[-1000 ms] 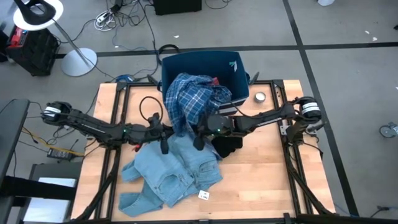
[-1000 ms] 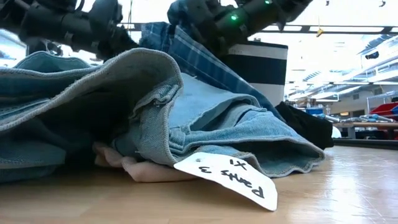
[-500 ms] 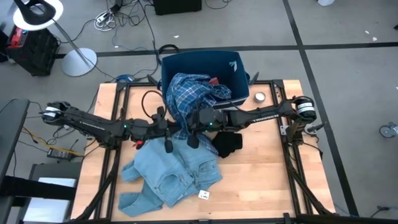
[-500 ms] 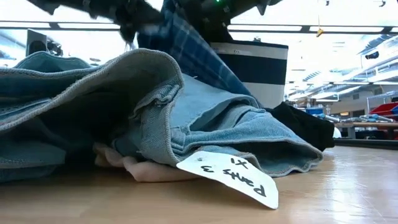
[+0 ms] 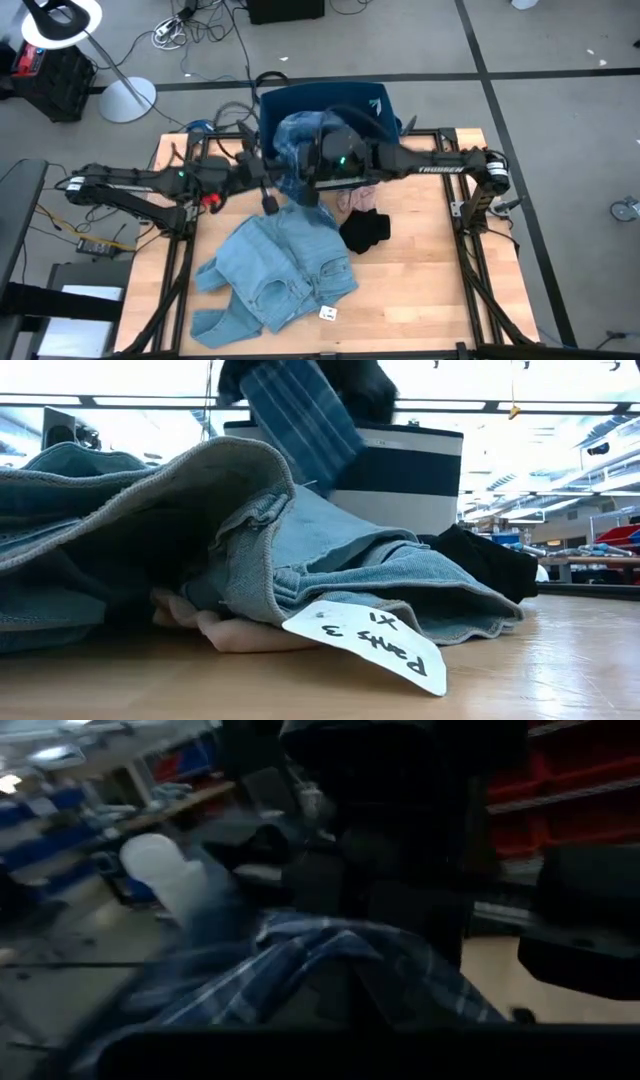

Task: Sort clothes
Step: Put the blue checkered shirt into the blue organizer bin

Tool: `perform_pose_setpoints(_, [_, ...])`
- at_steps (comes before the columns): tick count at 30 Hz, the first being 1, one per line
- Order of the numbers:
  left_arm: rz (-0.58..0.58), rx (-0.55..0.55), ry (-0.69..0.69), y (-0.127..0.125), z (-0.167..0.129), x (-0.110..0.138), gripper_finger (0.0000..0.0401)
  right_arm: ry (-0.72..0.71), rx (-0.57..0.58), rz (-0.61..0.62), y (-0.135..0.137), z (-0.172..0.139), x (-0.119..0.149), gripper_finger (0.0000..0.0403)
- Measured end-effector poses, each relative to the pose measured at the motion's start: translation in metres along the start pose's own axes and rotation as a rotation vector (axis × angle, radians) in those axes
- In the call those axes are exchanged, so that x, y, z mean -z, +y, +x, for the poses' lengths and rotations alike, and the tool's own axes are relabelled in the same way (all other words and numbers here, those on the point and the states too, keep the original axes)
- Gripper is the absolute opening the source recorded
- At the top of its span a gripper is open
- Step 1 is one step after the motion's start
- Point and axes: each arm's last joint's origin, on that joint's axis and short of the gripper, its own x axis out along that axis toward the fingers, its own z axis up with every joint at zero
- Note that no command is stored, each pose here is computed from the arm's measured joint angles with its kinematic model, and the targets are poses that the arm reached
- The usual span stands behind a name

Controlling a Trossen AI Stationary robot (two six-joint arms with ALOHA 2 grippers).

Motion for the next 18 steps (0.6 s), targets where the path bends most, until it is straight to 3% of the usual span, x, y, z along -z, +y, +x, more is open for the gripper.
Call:
perform_pose_setpoints(3, [0.029,-0.05,0.006,0.019,-0.004,-0.02,0.0,-0.065,0.04,0.006,-0.024,-0.013,-0.025,0.0])
perform_pose_setpoints(9, [0.033,-0.126,0.053,0.05,-0.007,-0.036,0.0,-0.153,0.144,0.035,-0.074,-0.038,-0.057,0.0])
perform_pose_setpoints(14, [0.033,-0.156,0.088,0.059,-0.009,-0.033,0.0,-0.148,0.248,0.096,-0.116,-0.045,-0.055,0.0])
perform_pose_setpoints(18, [0.041,-0.151,0.121,0.059,-0.01,-0.029,0.0,-0.012,0.243,0.179,-0.141,-0.043,-0.035,0.0])
